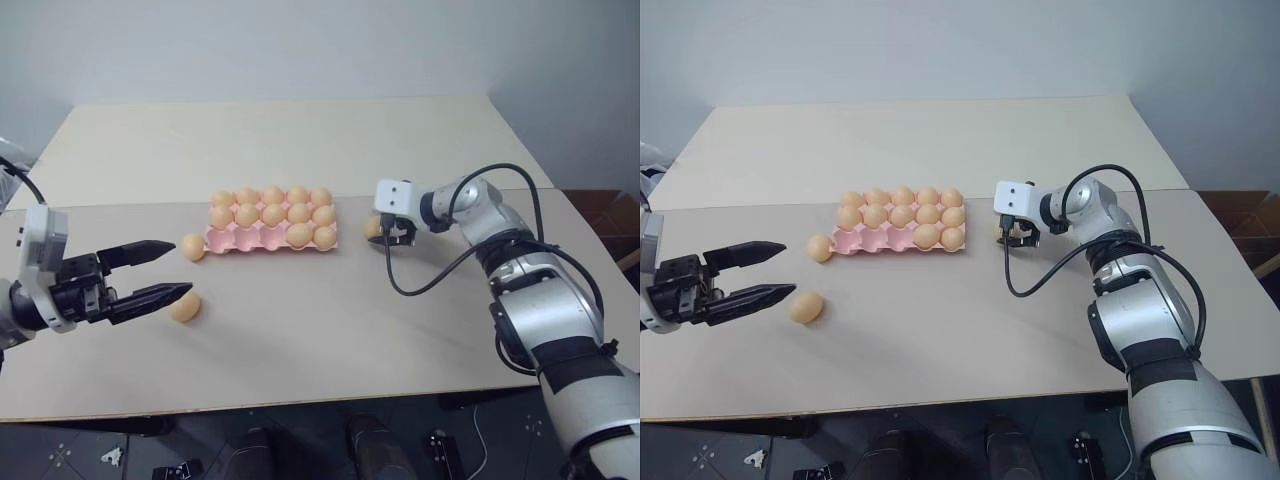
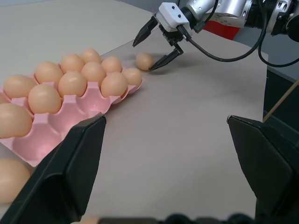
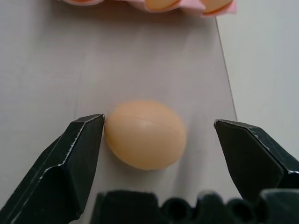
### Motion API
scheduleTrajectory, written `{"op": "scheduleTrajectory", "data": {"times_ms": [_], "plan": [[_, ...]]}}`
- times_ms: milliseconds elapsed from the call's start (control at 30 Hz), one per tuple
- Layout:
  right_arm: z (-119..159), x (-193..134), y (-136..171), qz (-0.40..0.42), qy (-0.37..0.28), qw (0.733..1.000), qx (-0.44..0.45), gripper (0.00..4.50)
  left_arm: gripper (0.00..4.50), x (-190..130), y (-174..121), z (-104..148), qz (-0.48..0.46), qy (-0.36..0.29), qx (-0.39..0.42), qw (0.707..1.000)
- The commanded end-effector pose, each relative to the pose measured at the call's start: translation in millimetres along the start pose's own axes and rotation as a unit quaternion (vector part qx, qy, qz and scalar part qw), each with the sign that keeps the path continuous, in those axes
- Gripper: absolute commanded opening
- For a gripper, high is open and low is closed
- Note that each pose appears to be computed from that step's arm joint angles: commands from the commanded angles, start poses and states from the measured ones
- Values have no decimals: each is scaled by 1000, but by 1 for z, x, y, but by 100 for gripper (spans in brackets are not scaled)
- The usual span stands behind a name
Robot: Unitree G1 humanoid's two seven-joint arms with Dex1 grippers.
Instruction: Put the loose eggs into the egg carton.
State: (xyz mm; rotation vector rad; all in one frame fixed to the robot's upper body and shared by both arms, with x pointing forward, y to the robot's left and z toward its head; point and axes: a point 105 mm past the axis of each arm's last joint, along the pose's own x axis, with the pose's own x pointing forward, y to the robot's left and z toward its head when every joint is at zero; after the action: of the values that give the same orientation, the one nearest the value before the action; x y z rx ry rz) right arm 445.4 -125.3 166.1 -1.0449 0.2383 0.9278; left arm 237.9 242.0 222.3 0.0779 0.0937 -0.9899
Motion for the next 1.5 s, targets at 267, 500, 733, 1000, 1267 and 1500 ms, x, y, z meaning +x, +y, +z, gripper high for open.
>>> {"op": "scheduleTrajectory", "data": {"times_ms": [267, 500, 733, 1000, 1267, 1500], "plan": [[3, -3, -7, -14, -10, 1000, 22, 440, 450, -3, -3, 13, 4, -10, 27, 1000], [6, 4, 1, 0, -21, 999, 35, 383, 450, -4, -2, 14, 5, -9, 28, 1000], [6, 6, -4, -24, -18, 998, 58, 231, 450, -7, -3, 13, 13, -7, 26, 1000], [71, -26, -33, -40, -146, 988, 21, 231, 450, -26, 12, 25, 66, -18, 32, 997], [157, -21, 10, 14, -253, 967, 1, 231, 450, -44, 36, 36, 131, -33, 32, 990], [183, 17, 35, 20, -243, 970, 26, 231, 450, -41, 30, 20, 109, -7, 18, 994]]}}
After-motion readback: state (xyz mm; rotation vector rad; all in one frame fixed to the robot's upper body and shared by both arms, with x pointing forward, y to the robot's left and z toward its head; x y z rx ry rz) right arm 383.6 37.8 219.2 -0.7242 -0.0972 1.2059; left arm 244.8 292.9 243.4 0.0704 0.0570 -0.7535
